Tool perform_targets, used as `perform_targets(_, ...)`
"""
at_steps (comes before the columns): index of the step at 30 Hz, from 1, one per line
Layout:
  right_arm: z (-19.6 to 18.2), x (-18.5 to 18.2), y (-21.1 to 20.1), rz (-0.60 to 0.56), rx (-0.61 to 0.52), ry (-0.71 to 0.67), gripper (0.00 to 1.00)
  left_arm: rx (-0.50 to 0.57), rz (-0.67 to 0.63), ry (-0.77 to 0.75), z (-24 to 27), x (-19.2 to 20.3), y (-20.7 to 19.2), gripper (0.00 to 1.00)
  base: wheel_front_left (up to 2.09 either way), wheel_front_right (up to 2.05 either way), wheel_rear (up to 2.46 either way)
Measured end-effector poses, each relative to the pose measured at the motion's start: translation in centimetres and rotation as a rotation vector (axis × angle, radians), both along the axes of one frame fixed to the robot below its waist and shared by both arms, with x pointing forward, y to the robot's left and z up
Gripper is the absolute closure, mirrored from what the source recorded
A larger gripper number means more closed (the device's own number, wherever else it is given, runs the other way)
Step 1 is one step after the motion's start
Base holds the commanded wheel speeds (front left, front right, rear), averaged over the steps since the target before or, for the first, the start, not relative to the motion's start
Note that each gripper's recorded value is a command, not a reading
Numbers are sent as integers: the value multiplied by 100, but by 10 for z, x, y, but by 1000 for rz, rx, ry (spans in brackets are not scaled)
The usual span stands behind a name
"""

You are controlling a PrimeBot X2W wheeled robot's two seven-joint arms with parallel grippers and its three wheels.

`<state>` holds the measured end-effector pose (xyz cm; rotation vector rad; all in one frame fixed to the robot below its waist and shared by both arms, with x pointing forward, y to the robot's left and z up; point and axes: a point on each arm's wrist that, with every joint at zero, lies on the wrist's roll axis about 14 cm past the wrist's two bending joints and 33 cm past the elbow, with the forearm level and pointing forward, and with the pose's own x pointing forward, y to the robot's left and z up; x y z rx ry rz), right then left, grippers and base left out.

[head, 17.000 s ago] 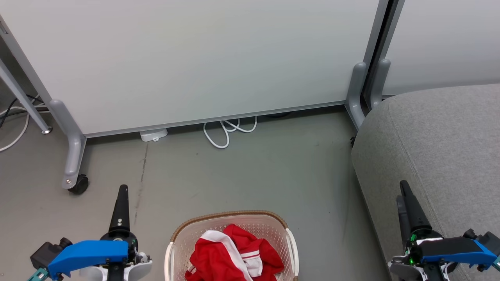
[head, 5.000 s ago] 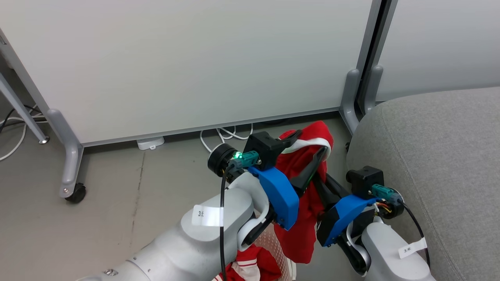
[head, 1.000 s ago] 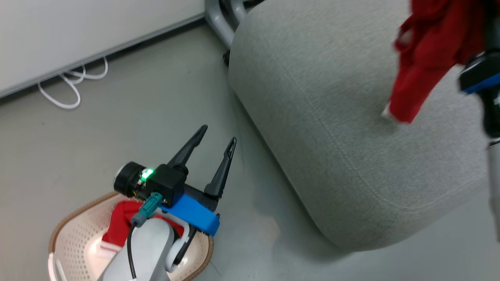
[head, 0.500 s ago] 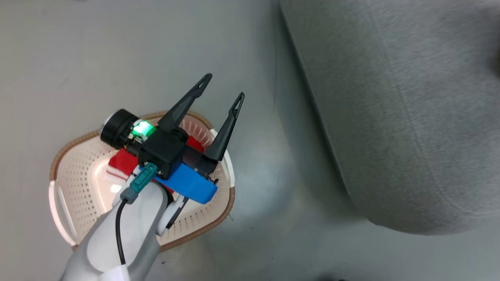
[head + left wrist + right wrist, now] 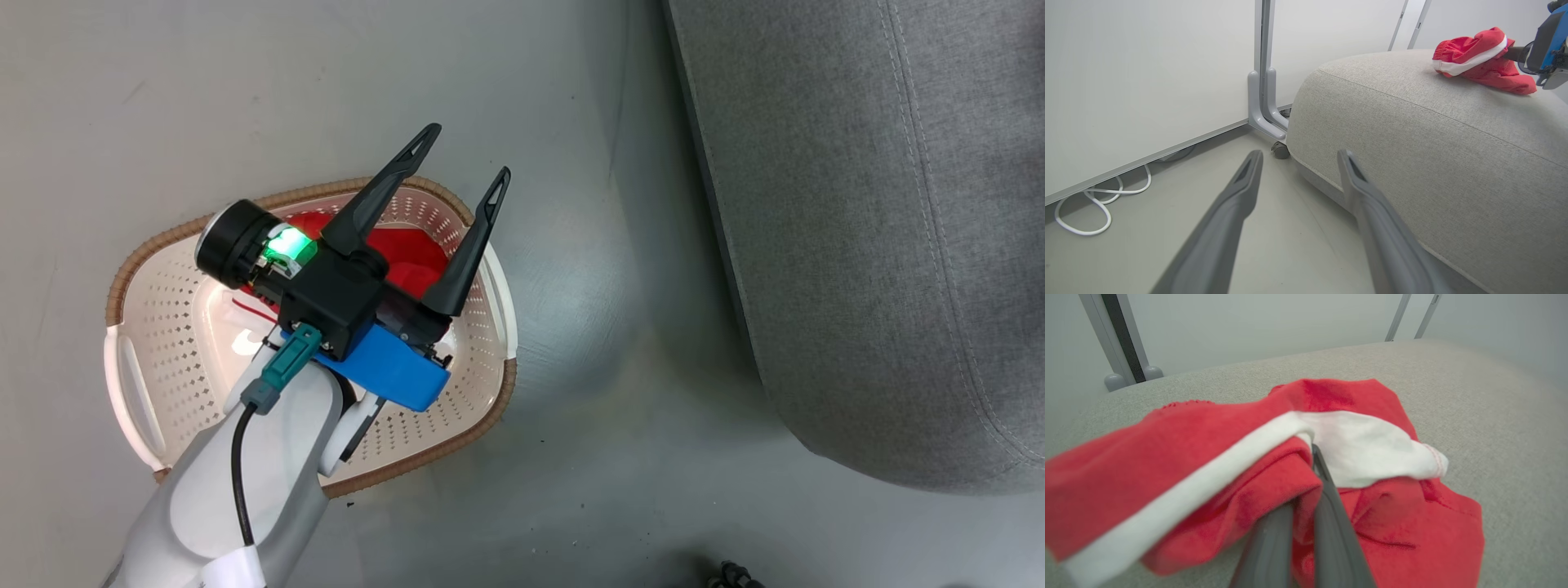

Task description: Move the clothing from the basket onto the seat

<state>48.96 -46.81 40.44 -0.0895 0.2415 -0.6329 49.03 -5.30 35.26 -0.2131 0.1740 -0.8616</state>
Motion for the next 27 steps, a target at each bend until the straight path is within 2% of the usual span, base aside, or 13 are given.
perform_targets(1, 0, 0, 0, 0, -1, 2, 100, 0, -1, 0, 0, 0, 0, 0, 0, 0, 0)
perform_targets(2, 1, 0, 0, 2, -3, 3, 85, 0, -1, 0, 0, 0, 0, 0, 0, 0, 0)
perform_targets(3, 3, 2, 0, 5, -6, 0, 53, 1, 0, 0, 1, 0, 0, 0, 0, 0, 0)
perform_targets(4, 5, 3, 0, 6, -7, -6, 11, 0, 0, 1, 1, 0, -1, 0, 0, 0, 0)
perform_targets(5, 7, 4, 0, 7, -8, -10, 0, -1, 0, 1, 2, 0, -1, 0, 0, 0, 0)
perform_targets(27, 22, -12, 9, 29, 9, -28, 0, -27, 8, -2, 26, -6, -7, 0, 0, 0, 0)
